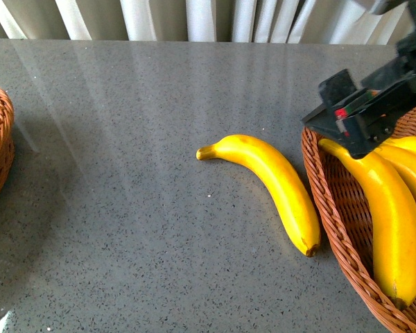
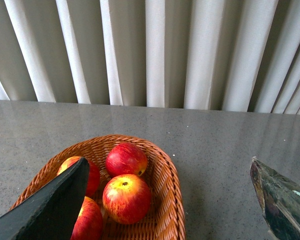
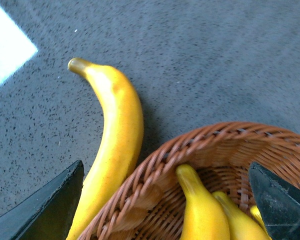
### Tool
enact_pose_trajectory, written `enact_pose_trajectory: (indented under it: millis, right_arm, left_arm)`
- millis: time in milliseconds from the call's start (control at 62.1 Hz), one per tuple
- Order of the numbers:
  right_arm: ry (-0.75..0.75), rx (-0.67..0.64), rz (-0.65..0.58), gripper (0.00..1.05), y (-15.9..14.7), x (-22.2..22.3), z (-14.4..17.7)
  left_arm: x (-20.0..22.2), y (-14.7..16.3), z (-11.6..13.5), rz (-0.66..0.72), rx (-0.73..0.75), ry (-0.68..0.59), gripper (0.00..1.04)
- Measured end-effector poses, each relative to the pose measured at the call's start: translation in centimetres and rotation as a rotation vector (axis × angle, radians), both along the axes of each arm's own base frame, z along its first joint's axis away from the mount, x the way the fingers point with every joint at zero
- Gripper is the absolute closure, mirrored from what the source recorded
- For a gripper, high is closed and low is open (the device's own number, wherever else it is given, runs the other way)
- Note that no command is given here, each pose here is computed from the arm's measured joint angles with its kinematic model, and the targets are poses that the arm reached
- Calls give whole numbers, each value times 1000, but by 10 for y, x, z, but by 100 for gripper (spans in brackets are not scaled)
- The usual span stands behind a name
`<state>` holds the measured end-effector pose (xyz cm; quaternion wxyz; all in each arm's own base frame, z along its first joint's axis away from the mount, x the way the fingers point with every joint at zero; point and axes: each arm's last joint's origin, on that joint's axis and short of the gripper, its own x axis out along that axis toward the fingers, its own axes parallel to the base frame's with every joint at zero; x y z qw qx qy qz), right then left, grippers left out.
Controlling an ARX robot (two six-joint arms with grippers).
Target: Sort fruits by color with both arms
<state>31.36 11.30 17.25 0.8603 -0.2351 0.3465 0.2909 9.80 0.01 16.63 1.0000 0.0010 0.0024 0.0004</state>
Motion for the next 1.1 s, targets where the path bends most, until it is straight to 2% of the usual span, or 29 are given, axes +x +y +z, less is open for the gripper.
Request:
enact_pose_trajectory:
  millis: [193,371,741,1095]
  right_arm:
    - [29,-83,163,9,28,22,-17]
    - [61,-159,243,9,42,33,-33]
    - [100,-213,304,9,66,53,-60]
    - [141,-240,314,9,72,59,-80]
  left_arm:
    - [0,0,0,0,0,0,9]
    - [0,0,0,0,0,0,9]
    - [0,0,0,0,0,0,9]
    - [0,0,0,0,0,0,9]
